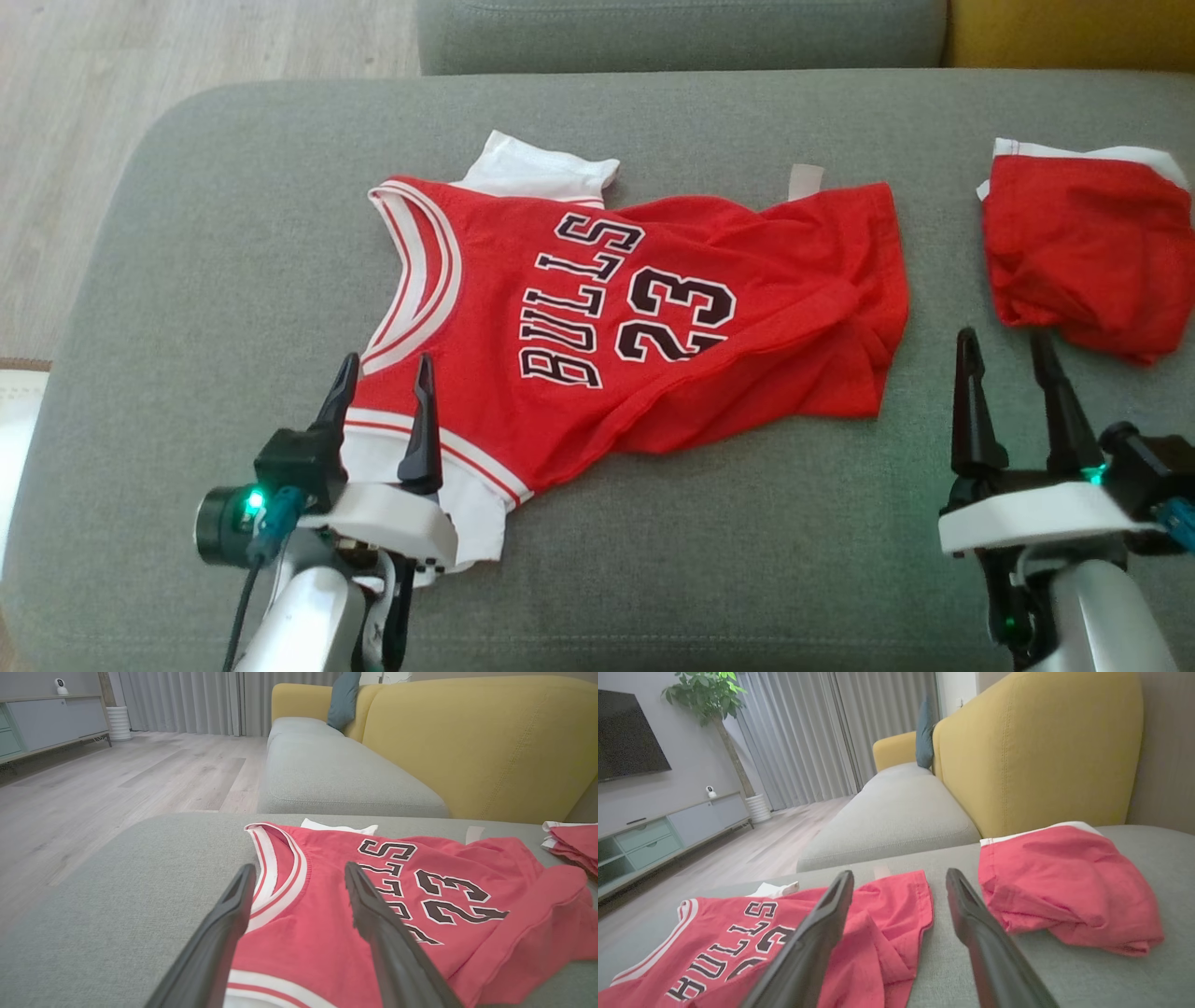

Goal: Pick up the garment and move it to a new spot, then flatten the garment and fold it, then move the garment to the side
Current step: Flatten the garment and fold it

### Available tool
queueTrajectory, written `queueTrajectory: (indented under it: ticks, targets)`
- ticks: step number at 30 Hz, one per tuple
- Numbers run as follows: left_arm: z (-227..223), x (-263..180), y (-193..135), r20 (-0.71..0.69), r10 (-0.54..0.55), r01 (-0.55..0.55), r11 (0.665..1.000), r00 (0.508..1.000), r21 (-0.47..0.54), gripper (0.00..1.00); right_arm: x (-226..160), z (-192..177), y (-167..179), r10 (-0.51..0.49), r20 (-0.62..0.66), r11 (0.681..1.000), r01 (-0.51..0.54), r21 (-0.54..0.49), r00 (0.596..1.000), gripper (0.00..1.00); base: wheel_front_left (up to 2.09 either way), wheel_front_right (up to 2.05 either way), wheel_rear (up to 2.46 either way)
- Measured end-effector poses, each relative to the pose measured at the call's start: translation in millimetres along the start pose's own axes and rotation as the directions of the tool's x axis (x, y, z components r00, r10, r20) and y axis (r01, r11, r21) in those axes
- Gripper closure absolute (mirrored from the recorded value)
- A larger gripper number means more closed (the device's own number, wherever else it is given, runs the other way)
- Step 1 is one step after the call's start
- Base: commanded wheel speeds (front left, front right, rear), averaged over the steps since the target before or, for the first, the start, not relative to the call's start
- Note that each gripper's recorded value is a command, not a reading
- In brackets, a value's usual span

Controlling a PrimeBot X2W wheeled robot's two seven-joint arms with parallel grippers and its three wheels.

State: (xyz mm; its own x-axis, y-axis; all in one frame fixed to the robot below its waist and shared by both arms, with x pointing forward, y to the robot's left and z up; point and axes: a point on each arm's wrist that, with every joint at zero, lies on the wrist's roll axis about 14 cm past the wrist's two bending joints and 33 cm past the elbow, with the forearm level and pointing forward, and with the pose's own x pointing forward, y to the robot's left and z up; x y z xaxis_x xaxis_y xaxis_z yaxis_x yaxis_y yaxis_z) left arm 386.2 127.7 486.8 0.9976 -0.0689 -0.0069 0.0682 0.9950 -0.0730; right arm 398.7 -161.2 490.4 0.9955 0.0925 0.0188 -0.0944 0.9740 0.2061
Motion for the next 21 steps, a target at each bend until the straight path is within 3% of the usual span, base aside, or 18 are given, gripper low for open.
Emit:
queueTrajectory:
  ticks: [10,21]
  targets:
    - [-11.5,-1.0,-2.0,-0.035,-0.008,0.007,1.0,0.999,-0.01,0.0,-0.4,-29.0,10.0,0.027,-0.119,0.999,-0.024,0.028,0.993,0.0,0.0,0.0,0.0]
    - [-27.5,-3.9,3.7,-0.083,0.007,-0.009,1.0,0.997,-0.021,0.0,39.5,-64.3,39.7,0.11,-0.269,0.989,-0.079,0.125,0.957,0.0,0.0,0.0,0.0]
